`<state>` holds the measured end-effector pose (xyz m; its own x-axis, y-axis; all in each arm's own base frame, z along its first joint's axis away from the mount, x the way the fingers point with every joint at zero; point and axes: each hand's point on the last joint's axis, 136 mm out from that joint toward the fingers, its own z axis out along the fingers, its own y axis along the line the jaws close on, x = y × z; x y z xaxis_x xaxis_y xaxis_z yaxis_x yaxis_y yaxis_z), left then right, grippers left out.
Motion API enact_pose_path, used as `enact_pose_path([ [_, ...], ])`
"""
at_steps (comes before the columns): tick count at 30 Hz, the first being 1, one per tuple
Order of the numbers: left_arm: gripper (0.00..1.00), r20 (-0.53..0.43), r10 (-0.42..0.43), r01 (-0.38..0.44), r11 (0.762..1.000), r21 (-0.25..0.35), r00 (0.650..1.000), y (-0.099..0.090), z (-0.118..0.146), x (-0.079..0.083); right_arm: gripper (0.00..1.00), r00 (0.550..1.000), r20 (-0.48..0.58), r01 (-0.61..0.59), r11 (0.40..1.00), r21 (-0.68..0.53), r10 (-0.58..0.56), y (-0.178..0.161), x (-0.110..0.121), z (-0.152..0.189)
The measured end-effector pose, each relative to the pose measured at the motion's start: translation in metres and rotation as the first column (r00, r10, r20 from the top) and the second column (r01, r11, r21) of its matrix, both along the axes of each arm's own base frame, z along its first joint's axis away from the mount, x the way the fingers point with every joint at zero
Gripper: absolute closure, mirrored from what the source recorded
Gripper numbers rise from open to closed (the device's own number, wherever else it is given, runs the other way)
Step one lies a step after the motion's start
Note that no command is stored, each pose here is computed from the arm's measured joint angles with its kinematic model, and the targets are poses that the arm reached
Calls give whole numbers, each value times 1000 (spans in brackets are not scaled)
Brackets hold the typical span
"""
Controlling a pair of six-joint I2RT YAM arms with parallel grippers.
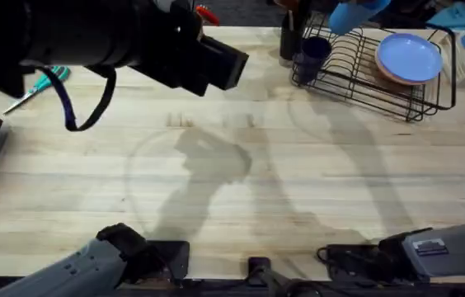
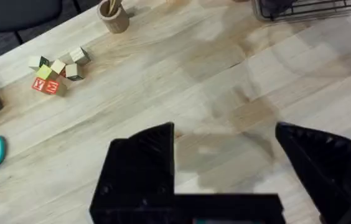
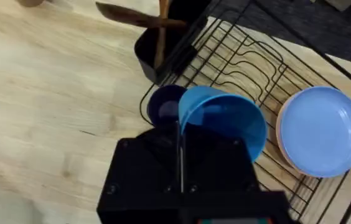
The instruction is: Pick up the cup on the table and put them onto the rack.
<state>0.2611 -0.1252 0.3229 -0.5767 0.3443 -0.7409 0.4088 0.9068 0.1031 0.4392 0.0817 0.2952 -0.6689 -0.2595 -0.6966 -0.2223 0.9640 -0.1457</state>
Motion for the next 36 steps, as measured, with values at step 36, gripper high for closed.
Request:
enact_pose_path([
  [36, 7, 0, 0, 0, 1000, 0, 1000, 0, 0, 0, 971, 993, -87, -82, 996, -24, 80, 37, 5, -37],
])
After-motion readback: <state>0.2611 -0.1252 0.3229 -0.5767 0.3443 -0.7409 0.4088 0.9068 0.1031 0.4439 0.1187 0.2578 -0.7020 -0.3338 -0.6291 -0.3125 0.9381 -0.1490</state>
